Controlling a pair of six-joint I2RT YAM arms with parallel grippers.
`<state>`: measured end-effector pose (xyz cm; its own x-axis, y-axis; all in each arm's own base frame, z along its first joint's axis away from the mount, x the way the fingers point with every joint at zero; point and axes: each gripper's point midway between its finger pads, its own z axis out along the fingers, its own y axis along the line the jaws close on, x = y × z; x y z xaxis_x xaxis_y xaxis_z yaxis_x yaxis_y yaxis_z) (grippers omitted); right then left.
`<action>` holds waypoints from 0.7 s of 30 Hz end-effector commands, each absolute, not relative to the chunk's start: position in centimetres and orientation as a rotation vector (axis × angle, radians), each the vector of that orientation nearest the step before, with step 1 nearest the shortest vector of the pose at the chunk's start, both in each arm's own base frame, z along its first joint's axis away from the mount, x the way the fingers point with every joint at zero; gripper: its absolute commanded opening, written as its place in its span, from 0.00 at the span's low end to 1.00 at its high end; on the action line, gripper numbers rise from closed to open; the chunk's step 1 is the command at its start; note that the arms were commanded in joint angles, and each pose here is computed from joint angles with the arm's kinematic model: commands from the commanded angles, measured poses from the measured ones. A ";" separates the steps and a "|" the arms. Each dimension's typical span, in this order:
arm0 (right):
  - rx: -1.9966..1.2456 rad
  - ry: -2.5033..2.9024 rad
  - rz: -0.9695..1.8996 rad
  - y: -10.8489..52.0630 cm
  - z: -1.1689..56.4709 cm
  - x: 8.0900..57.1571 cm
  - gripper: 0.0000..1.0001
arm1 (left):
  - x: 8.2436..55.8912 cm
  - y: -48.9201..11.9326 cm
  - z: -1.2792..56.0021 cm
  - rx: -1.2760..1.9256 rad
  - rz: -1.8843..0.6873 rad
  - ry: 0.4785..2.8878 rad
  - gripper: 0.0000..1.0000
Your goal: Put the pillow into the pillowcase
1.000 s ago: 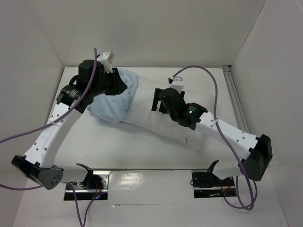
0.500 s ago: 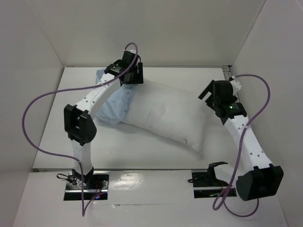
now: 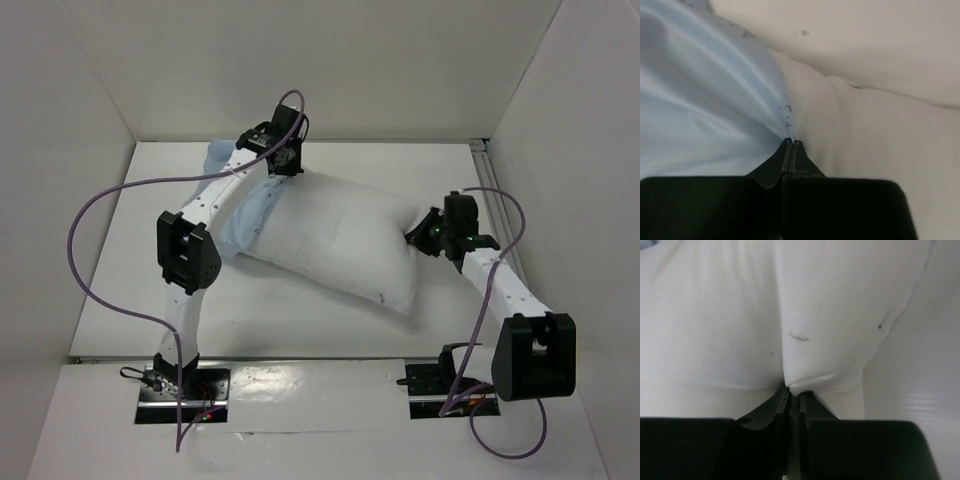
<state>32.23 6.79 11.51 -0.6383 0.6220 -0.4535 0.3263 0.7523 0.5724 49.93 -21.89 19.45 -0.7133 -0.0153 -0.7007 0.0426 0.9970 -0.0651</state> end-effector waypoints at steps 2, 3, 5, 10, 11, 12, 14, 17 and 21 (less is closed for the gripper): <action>0.397 2.117 0.890 14.5 19.4 35.5 0.00 | 44.7 -30.0 27.4 0.320 -0.615 2.249 0.00; 0.344 2.103 0.899 15.5 20.5 35.8 0.00 | 42.6 -32.0 29.0 0.407 -0.758 2.219 0.00; 0.275 2.040 0.900 15.9 23.6 36.6 0.00 | 40.4 -33.6 32.2 0.466 -0.913 2.145 0.00; 0.147 1.843 0.941 18.4 34.1 36.1 0.00 | 32.8 -36.3 42.9 0.616 -1.268 1.879 0.00; 0.147 1.822 0.947 18.8 35.0 35.7 0.00 | 32.5 -36.3 44.0 0.608 -1.294 1.847 0.00; 0.144 1.810 0.945 19.1 35.4 35.4 0.00 | 32.5 -36.4 44.2 0.610 -1.294 1.835 0.00; 0.181 1.820 0.925 19.6 35.0 34.2 0.00 | 32.9 -36.0 44.6 0.570 -1.271 1.836 0.00; 0.296 1.891 0.840 18.4 31.2 33.5 0.00 | 35.8 -35.9 40.0 0.497 -1.166 1.957 0.00; 0.411 2.007 0.741 16.4 24.0 31.8 0.00 | 39.2 -34.4 32.5 0.414 -1.000 2.145 0.06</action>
<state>32.86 14.62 27.46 -0.4441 0.5222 -0.7281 -0.0356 0.8017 0.5967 40.25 -30.33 34.29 -0.6392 -0.0436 -0.7678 0.4934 0.7425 -0.4530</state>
